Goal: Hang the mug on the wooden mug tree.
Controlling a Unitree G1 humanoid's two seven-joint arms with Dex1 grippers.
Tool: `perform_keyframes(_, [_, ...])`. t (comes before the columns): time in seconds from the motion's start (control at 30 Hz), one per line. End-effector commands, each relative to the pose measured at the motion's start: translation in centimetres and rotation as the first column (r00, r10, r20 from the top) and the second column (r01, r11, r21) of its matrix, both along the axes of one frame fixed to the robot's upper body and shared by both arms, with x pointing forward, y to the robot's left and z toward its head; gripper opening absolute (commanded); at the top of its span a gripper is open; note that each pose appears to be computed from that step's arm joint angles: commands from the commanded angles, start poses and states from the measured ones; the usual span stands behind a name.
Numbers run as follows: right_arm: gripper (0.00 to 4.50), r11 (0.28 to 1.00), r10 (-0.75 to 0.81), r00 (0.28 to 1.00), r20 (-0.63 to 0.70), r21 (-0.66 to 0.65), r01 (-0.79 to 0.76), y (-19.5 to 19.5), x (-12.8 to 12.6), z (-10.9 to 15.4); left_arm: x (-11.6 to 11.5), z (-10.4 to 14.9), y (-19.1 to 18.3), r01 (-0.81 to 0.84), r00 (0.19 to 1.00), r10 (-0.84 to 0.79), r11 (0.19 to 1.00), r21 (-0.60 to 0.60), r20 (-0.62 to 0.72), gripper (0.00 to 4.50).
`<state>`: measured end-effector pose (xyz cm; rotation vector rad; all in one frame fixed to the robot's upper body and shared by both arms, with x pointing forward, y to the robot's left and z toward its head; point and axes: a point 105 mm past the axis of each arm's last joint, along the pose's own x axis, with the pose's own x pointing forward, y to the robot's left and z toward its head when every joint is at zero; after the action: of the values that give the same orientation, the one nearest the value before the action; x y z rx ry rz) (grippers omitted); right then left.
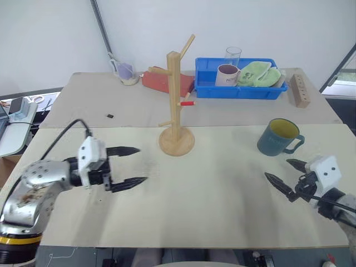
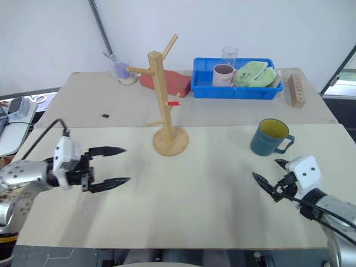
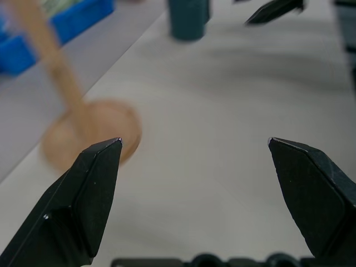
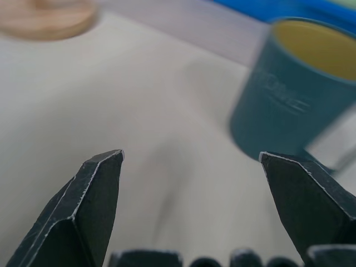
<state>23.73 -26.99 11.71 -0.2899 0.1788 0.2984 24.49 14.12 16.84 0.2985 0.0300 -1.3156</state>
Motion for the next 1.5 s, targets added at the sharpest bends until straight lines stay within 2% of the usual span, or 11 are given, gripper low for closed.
perform_keyframes(0.03, [4.35,0.987,-0.163,0.98,0.118,0.013,0.162,-1.4,0.3,1.3,-0.4,0.9,-2.9,0.141,0.99,-0.141,0.99,-0.026,0.024,4.5])
perform_keyframes(0.2, [4.35,0.925,-0.38,0.911,0.158,0.094,0.369,-3.9,1.7,0.2,0.1,0.8,-6.1,0.248,0.968,-0.246,0.968,-0.042,0.05,4.5])
perform_keyframes(0.47, [4.35,0.857,-0.511,0.843,0.167,0.179,0.483,-6.5,4.2,-0.3,0.6,0.8,-8.6,0.326,0.944,-0.321,0.943,-0.07,0.075,4.5])
perform_keyframes(0.77, [4.35,0.865,-0.493,0.853,0.172,0.204,0.459,-6.5,6.6,-0.3,0.6,1.2,-10.0,0.347,0.937,-0.339,0.932,-0.103,0.088,4.5])
perform_keyframes(1.23, [4.35,0.856,-0.488,0.863,0.131,0.266,0.444,-6.3,9.3,-0.8,1.1,1.4,-9.4,0.316,0.947,-0.309,0.944,-0.091,0.086,4.5])
perform_keyframes(1.33, [3.54,0.85,-0.491,0.863,0.123,0.283,0.443,-6.3,9.7,-0.9,1.3,1.4,-9.2,0.302,0.952,-0.295,0.95,-0.084,0.085,4.5])
perform_keyframes(1.5, [1.82,0.857,-0.472,0.872,0.127,0.299,0.42,-5.9,10.0,-0.7,1.7,1.5,-8.6,0.265,0.962,-0.257,0.961,-0.081,0.089,4.5])
